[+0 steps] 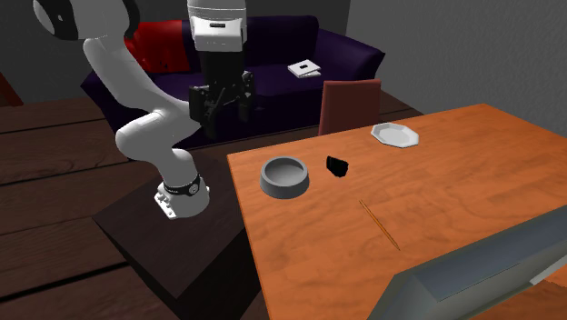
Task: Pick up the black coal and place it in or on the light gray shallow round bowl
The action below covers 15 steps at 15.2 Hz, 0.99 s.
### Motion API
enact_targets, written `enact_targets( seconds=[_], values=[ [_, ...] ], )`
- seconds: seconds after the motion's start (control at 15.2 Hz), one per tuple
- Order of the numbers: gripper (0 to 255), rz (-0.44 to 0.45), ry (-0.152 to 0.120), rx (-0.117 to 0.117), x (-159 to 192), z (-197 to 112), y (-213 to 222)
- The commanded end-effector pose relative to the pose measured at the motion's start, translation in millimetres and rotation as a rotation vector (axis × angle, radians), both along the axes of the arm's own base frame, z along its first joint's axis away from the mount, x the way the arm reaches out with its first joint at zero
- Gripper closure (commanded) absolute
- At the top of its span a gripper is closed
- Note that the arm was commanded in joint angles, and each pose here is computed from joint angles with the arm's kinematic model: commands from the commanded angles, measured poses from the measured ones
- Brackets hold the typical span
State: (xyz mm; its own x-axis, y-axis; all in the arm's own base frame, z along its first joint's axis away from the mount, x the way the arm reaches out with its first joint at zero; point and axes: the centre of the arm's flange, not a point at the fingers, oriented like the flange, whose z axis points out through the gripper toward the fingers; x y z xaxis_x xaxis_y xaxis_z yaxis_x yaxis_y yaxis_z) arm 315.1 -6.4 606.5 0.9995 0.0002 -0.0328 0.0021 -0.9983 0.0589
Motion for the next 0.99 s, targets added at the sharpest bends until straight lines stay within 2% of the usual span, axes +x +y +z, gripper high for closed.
enact_targets(
  seconds=[0.0,0.92],
  values=[
    [0,0.0,0.0,0.0,0,0,0],
    [0,-0.309,-0.021,0.031,45,-100,142]
  ],
)
